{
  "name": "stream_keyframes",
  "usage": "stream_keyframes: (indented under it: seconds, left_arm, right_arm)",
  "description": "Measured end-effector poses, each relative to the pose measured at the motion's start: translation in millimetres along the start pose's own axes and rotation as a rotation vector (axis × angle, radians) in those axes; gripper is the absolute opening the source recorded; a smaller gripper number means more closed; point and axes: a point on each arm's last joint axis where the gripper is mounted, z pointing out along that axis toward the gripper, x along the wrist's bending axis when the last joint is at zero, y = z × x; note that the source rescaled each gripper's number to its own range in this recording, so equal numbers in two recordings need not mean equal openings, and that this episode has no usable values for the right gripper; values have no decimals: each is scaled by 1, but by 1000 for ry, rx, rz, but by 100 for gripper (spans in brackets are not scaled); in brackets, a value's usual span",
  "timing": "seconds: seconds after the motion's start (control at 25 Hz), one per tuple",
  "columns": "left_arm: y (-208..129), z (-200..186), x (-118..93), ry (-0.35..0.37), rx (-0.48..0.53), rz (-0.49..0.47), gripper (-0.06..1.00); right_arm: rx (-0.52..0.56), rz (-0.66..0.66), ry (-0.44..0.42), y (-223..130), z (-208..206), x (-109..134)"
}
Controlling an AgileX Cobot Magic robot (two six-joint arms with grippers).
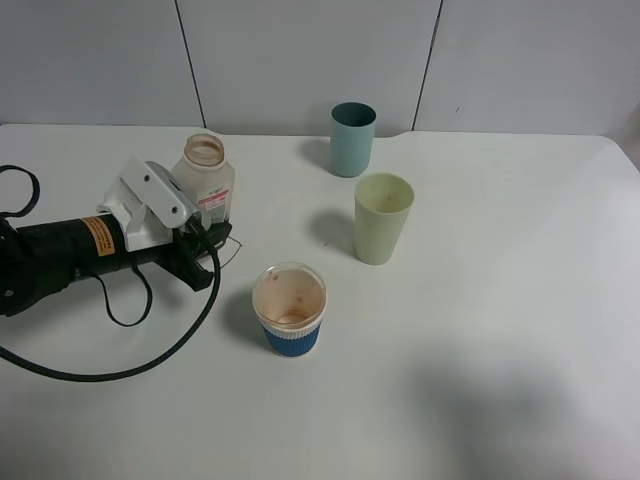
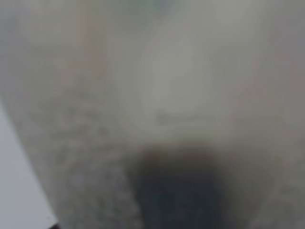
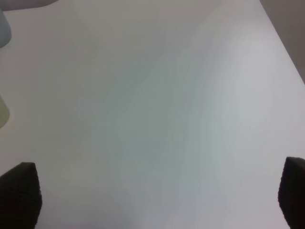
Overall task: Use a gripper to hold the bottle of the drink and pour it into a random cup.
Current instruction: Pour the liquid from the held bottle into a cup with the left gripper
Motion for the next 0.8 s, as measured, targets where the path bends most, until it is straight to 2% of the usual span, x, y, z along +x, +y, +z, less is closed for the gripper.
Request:
stream_keyframes:
  seconds: [0.12, 0.64, 0.8]
  left_arm:
    - [1, -2, 0, -1, 32, 2, 0]
    - [25, -24, 0, -34, 93, 157, 0]
    - [24, -33, -4, -41, 108, 174, 0]
  right_arm:
    - [0, 0, 0, 0, 0, 0]
    - [0, 0, 0, 0, 0, 0]
    - [0, 0, 0, 0, 0, 0]
